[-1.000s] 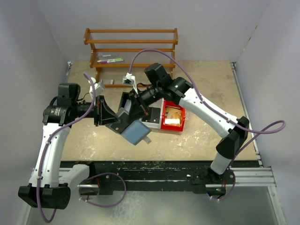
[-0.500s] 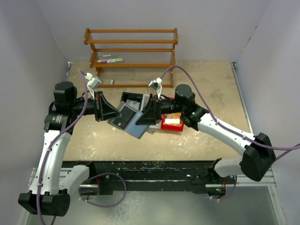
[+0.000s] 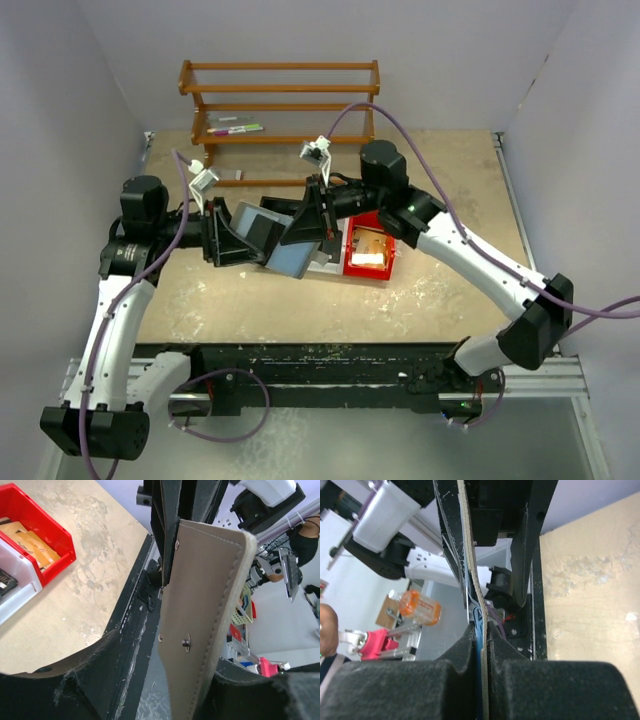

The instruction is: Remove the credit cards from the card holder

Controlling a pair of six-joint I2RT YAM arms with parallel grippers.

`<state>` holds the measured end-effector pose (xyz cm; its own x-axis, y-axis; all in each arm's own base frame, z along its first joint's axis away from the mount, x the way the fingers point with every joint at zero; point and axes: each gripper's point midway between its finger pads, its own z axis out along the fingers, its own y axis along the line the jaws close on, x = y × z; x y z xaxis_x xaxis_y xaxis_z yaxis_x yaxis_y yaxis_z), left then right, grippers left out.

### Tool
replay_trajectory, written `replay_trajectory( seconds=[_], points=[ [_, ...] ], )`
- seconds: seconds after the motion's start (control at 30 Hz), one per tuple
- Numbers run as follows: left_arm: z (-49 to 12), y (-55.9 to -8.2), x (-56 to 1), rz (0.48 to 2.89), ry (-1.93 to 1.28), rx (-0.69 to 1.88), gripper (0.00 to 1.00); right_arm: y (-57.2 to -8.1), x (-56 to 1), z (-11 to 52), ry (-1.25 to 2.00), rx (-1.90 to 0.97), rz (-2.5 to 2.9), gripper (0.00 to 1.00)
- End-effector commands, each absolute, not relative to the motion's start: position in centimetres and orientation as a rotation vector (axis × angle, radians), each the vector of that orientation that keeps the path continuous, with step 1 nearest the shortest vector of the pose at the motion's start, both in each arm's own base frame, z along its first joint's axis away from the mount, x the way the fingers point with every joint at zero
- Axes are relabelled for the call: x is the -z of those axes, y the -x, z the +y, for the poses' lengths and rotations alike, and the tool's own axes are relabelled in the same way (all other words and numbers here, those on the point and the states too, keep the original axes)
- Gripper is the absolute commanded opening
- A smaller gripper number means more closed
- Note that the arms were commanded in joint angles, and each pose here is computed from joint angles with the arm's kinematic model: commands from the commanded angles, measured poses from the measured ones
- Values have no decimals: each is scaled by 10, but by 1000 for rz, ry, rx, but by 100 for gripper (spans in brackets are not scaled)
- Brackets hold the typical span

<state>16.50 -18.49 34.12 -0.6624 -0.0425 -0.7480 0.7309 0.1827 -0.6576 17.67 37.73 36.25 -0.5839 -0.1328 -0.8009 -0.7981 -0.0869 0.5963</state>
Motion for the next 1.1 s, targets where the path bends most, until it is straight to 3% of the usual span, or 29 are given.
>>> replay_trajectory(
  seconds=[0.0,0.27,0.53,0.77,0.87,0.93,1.0,1.07],
  points=[
    [-185,-151,-335,1772,-781,1592,56,-165,-337,365,1168,-1655,1842,0],
    [-184,-155,-332,1765,-808,1558,50,-176,-327,363,1201,-1534,1931,0],
    [-185,-160,-313,1800,-762,1567,15,-171,-335,368,1231,-1596,1867,0],
    [-186,-152,-320,1773,-767,1641,14,-167,-334,373,1264,-1665,1832,0],
    [-186,-152,-319,1777,-763,1653,6,-157,-336,369,1291,-1739,1818,11],
    [-186,-152,-320,1780,-760,1662,0,-160,-338,366,1287,-1730,1795,32],
    [-186,-153,-321,1784,-753,1671,0,-167,-342,361,1261,-1716,1785,47],
    [-187,-153,-325,1782,-749,1685,0,-185,-345,351,1185,-1660,1814,76]
  ],
)
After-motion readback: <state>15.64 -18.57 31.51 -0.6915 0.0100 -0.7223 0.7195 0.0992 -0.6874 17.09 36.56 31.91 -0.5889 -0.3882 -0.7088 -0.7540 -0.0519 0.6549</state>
